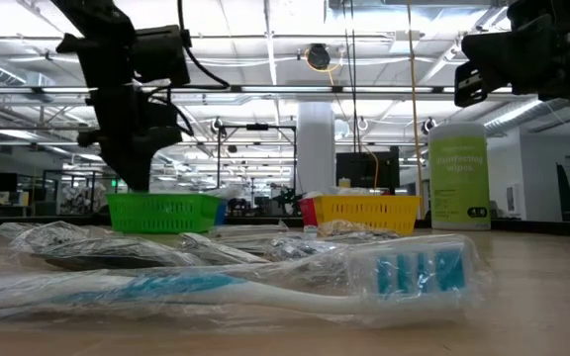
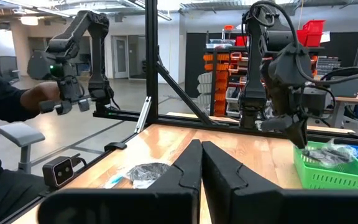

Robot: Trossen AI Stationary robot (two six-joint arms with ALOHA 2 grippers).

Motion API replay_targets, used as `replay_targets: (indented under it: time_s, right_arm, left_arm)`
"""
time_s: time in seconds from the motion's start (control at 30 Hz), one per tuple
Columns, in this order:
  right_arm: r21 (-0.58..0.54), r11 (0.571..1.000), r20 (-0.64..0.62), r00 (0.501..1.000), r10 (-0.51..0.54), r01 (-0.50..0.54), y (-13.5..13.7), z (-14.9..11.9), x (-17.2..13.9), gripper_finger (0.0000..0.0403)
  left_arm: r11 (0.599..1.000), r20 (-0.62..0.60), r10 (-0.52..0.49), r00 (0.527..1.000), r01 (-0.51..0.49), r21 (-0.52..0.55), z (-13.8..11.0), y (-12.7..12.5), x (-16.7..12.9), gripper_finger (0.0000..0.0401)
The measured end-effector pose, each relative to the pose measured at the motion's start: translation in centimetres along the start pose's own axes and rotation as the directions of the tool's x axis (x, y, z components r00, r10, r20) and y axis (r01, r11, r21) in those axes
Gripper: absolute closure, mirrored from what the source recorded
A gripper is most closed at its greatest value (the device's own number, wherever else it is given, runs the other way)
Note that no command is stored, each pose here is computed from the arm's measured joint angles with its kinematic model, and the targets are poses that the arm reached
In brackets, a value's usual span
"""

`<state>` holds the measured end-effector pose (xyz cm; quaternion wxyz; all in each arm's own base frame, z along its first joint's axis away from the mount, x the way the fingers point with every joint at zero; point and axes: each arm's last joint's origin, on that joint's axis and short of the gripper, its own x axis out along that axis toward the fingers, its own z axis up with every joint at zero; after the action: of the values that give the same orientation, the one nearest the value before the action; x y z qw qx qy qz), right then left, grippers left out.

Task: Pick & Place Travel size toiletries
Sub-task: Put the black hairbrush into the green bin

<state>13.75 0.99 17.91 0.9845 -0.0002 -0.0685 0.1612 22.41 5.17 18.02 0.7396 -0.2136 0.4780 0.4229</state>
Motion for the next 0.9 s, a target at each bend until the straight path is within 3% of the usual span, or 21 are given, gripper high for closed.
replay_targets:
  time_s: [0.27, 0.53, 0.63, 0.77, 0.9]
  right_arm:
    - [0.0, 1.0, 0.0, 1.0, 0.0, 0.0, 0.0, 0.0, 0.0, 0.0403]
    - [0.0, 1.0, 0.0, 1.0, 0.0, 0.0, 0.0, 0.0, 0.0, 0.0403]
    - [0.0, 1.0, 0.0, 1.0, 0.0, 0.0, 0.0, 0.0, 0.0, 0.0403]
    - [0.0, 1.0, 0.0, 1.0, 0.0, 0.0, 0.0, 0.0, 0.0, 0.0403]
    - [0.0, 1.0, 0.0, 1.0, 0.0, 0.0, 0.0, 0.0, 0.0, 0.0403]
  left_arm:
    - [0.994, 0.12, -0.095, 0.988, 0.089, 0.057, 1.3, -1.8, 1.1, 0.0345]
    - [0.968, 0.302, -0.214, 0.929, 0.16, 0.193, 3.2, -3.0, 0.5, 0.0345]
    - [0.962, 0.352, -0.183, 0.918, 0.093, 0.258, 3.5, -3.0, 0.4, 0.0345]
    - [0.953, 0.399, -0.036, 0.916, -0.088, 0.289, 3.4, -2.5, 0.5, 0.0345]
    - [0.948, 0.374, 0.011, 0.927, -0.129, 0.292, 3.1, -2.1, 0.7, 0.0345]
